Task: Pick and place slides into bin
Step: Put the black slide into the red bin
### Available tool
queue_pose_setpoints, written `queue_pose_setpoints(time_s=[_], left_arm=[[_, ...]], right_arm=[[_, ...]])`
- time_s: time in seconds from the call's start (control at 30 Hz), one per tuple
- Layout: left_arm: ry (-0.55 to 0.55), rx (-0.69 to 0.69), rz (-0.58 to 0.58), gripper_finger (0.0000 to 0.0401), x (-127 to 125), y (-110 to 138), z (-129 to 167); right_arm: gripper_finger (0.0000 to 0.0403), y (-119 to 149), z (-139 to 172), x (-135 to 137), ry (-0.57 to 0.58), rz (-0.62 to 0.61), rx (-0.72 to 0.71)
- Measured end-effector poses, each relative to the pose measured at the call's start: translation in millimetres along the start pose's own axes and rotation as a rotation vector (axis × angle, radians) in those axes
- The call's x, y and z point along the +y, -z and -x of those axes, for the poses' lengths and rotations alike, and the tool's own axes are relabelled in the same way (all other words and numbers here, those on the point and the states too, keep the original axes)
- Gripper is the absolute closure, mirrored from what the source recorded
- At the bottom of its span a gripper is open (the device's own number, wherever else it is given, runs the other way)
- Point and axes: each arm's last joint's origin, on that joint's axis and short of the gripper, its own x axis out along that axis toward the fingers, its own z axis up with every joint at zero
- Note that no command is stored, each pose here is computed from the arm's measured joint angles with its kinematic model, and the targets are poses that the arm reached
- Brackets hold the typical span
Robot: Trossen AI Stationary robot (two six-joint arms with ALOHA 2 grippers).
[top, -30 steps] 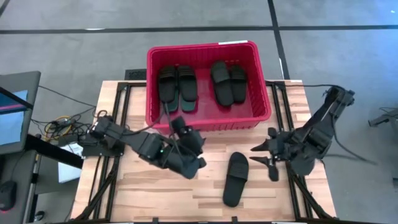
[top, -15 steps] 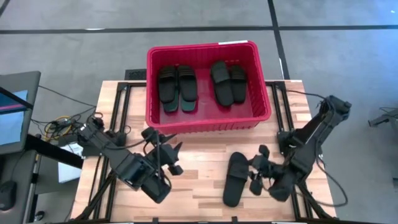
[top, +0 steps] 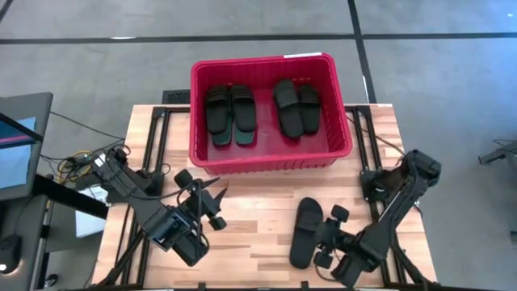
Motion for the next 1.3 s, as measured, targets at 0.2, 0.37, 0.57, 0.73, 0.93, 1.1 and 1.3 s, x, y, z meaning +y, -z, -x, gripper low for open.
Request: queue_pose_setpoints(time_s=[0.2,0.37,0.57,0.73,0.93,1.1,1.3], left_arm=[[0.001,-0.008,0.002,0.0245,1,1,1],[0.005,-0.011,0.008,0.0245,3,0,3],[0.010,-0.014,0.011,0.0245,4,0,4],[0.011,-0.011,0.012,0.0245,4,0,4],[0.013,-0.008,0.023,0.0245,4,0,4],[0.025,-0.009,0.033,0.0245,3,1,8],[0.043,-0.015,0.046,0.0245,2,3,14]], right_arm=[[0.0272,7,-15,17,0.126,0.065,0.053],[0.0272,24,-38,30,0.190,0.098,0.127],[0.0272,25,-43,38,0.203,0.092,0.116],[0.0272,24,-47,38,0.212,0.088,0.113],[0.0272,19,-51,36,0.221,0.130,0.098],[0.0272,19,-58,37,0.202,0.172,0.098],[0.0272,22,-65,36,0.191,0.203,0.104]])
